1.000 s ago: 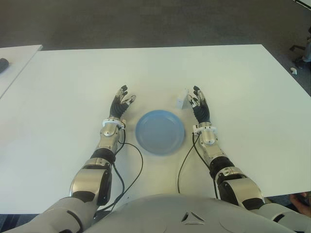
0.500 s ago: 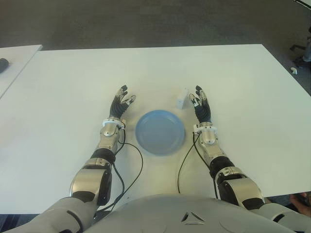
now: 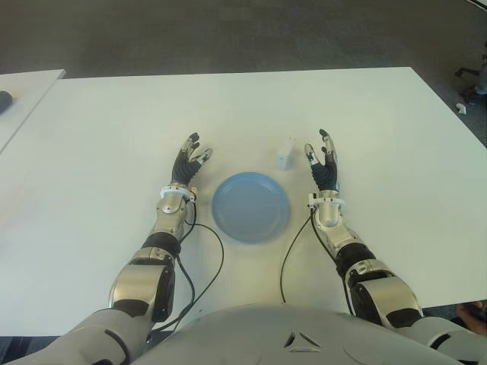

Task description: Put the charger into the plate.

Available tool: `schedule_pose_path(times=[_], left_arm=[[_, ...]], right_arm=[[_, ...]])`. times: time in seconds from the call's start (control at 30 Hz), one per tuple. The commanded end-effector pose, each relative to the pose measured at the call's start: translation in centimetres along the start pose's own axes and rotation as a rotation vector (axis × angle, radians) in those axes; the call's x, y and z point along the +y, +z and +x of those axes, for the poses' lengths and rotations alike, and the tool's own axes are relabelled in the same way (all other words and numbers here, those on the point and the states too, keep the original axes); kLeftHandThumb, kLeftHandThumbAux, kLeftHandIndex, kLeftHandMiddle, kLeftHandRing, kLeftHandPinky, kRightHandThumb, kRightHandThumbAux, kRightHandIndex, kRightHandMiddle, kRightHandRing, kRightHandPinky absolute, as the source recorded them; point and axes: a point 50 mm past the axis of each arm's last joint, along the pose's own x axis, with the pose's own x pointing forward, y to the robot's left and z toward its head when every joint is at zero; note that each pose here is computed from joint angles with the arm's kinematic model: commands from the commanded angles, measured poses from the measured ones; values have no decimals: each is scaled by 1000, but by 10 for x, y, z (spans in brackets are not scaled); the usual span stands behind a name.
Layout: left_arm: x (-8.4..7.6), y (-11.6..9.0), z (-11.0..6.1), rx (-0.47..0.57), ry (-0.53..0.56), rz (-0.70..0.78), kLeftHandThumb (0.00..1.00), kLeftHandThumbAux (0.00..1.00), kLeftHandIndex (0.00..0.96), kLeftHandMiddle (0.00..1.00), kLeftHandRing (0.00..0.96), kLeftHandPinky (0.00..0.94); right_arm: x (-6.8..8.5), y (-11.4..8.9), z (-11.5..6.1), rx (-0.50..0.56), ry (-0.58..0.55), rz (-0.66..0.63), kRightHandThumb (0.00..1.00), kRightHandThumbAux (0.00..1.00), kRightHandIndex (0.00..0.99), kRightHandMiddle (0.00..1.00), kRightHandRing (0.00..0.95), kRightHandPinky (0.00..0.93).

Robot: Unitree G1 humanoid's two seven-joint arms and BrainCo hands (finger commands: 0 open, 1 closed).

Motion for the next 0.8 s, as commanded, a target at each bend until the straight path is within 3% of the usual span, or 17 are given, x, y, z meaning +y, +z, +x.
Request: schedule_pose_path(times=[0.03, 0.27, 0.8], left_arm=[[-12, -66, -43, 328, -40, -32, 175, 630, 0, 0, 0, 12], [-13, -66, -44, 326, -34, -39, 177, 630, 0, 0, 0, 15], [-14, -67, -45, 319, -33, -36, 175, 631, 0, 0, 0, 17]], right_arm=[[3, -5, -2, -1, 80, -116, 408, 184, 0, 0, 0, 0], [4, -4, 6, -63, 218, -280, 384, 128, 0, 0, 0, 0], [6, 7, 26, -158, 293, -475, 340, 100, 0, 0, 0, 0]])
